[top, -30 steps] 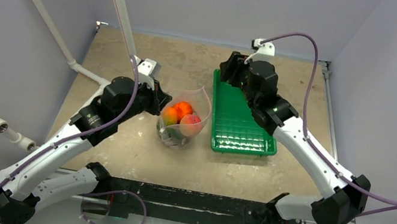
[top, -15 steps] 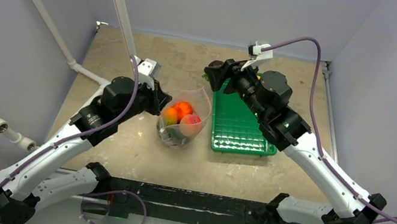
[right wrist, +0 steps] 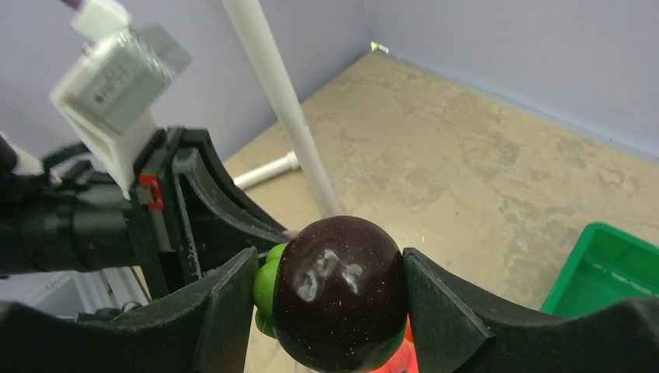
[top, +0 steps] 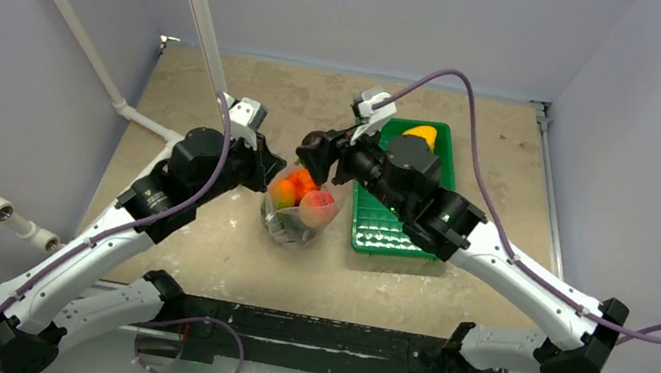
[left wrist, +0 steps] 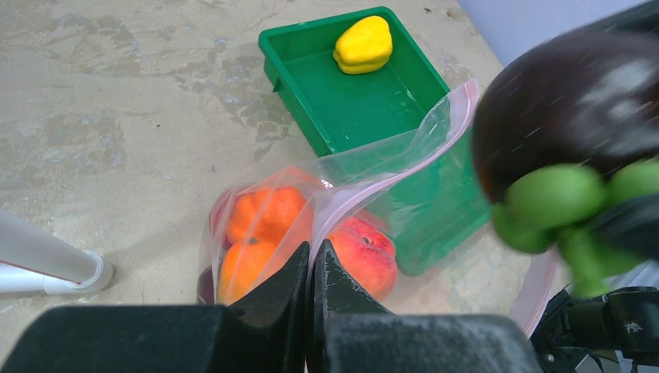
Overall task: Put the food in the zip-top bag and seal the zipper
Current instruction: Place the fake fruit in the zipper food storage bag.
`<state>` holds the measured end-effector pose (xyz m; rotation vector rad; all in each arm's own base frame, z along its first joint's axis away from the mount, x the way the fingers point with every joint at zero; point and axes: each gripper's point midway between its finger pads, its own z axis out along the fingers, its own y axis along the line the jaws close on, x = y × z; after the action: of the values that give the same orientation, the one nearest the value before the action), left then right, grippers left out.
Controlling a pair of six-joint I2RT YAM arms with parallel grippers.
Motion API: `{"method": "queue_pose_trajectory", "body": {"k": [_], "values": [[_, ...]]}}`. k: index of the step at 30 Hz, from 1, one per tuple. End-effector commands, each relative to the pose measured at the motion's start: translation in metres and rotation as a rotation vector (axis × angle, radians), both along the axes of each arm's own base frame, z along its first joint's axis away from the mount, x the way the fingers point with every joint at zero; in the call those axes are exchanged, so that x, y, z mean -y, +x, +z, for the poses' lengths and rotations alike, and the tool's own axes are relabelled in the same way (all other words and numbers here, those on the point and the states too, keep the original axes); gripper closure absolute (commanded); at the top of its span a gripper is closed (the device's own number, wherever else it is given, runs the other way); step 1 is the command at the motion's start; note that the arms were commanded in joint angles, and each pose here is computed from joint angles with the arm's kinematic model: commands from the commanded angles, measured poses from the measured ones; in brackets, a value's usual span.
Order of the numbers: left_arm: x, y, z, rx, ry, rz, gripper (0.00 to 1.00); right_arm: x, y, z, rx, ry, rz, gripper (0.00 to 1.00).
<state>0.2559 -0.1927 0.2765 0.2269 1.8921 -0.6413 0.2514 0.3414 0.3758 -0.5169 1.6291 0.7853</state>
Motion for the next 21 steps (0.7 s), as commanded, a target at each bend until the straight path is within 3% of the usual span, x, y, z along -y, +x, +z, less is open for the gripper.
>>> {"method": "queue_pose_trajectory", "body": {"k": [1,11,21], "values": [[-0.003,0.003,0.006,0.024,0.007,0.011,1.0,-0.009,0.002,-0.026,-0.011,-0.087,-0.042,0.61],[-0.003,0.003,0.006,0.025,0.006,0.011,1.0,-0.025,0.004,-0.07,-0.046,-0.21,-0.073,0.46],[-0.003,0.002,0.006,0.025,0.004,0.008,1.0,-0.027,-0.003,-0.068,-0.036,-0.199,-0.056,0.14]]}}
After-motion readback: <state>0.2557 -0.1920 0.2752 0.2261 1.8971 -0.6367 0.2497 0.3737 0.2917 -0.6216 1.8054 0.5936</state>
